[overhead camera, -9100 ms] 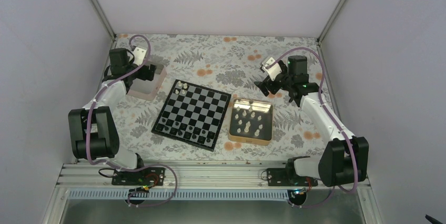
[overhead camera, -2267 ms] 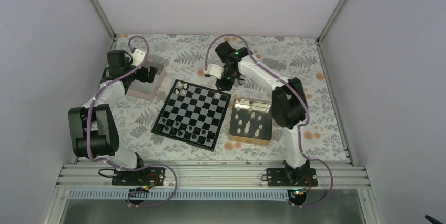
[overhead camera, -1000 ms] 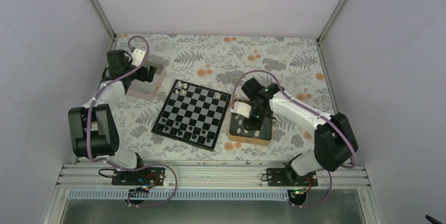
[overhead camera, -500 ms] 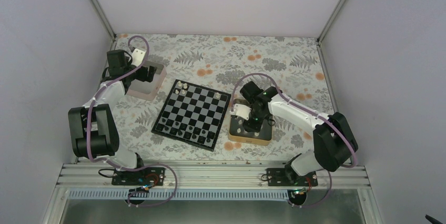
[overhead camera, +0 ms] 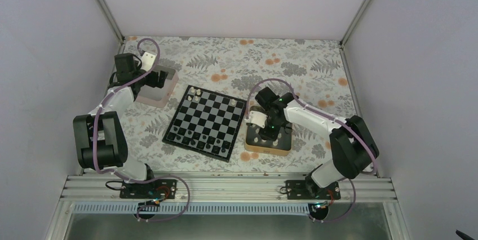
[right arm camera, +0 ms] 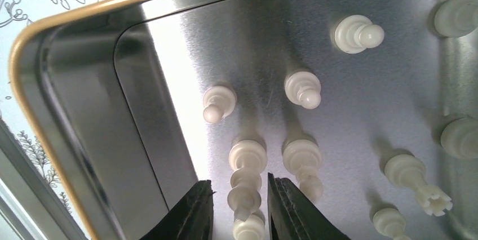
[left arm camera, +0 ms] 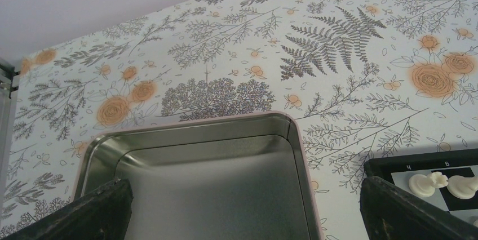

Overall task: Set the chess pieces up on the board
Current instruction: Pick up the chess piece from the storage box, then place the chess piece on the chessboard, then pick up the chess piece from the storage box.

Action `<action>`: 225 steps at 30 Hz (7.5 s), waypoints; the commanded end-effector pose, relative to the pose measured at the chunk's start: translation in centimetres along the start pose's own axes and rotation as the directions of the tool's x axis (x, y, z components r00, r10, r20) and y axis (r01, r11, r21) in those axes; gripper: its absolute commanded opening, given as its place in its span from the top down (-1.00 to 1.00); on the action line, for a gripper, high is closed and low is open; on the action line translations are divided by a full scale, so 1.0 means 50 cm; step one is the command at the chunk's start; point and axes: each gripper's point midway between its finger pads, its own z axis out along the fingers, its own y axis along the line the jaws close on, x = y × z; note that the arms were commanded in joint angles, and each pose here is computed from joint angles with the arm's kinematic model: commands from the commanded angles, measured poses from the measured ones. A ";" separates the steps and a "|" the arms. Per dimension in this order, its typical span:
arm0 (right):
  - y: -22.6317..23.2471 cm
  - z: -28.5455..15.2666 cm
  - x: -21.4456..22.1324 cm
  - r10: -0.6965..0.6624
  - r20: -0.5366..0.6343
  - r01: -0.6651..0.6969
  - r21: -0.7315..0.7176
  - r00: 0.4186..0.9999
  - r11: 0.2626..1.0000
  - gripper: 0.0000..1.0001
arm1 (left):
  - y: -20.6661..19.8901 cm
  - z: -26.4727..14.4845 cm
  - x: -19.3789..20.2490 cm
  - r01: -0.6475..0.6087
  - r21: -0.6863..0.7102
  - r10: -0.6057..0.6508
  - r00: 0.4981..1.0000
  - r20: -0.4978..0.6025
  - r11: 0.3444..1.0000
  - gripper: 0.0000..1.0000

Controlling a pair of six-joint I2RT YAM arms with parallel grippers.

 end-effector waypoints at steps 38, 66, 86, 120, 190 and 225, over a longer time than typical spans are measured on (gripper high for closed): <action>-0.160 -0.150 -0.337 -0.222 0.118 0.202 0.161 0.968 0.966 0.87 | -0.006 -0.019 -0.030 -0.028 0.023 0.026 0.998 0.051 0.999 -1.00; -0.186 -0.010 -0.530 -0.324 0.208 0.304 0.126 0.923 0.944 0.85 | -0.020 0.001 -0.010 -0.023 0.070 0.020 0.999 0.039 0.997 -1.00; -0.190 0.032 -0.565 -0.332 0.232 0.307 0.138 0.914 0.942 0.84 | -0.024 -0.002 -0.010 -0.026 0.078 0.023 0.999 0.041 0.997 -1.00; -0.183 0.033 -0.554 -0.339 0.212 0.319 0.126 0.916 0.939 0.46 | -0.028 -0.003 -0.011 -0.027 0.088 0.023 0.999 0.044 0.996 -1.00; -0.196 -0.014 -0.024 0.115 -0.002 -0.112 0.210 0.993 0.971 0.34 | -0.015 -0.001 -0.009 -0.031 0.053 0.029 0.999 0.039 0.998 -1.00; -0.211 0.007 -0.028 0.125 0.013 -0.125 0.174 0.992 0.977 0.90 | -0.019 0.002 -0.002 -0.034 0.064 0.032 0.999 0.032 0.997 -1.00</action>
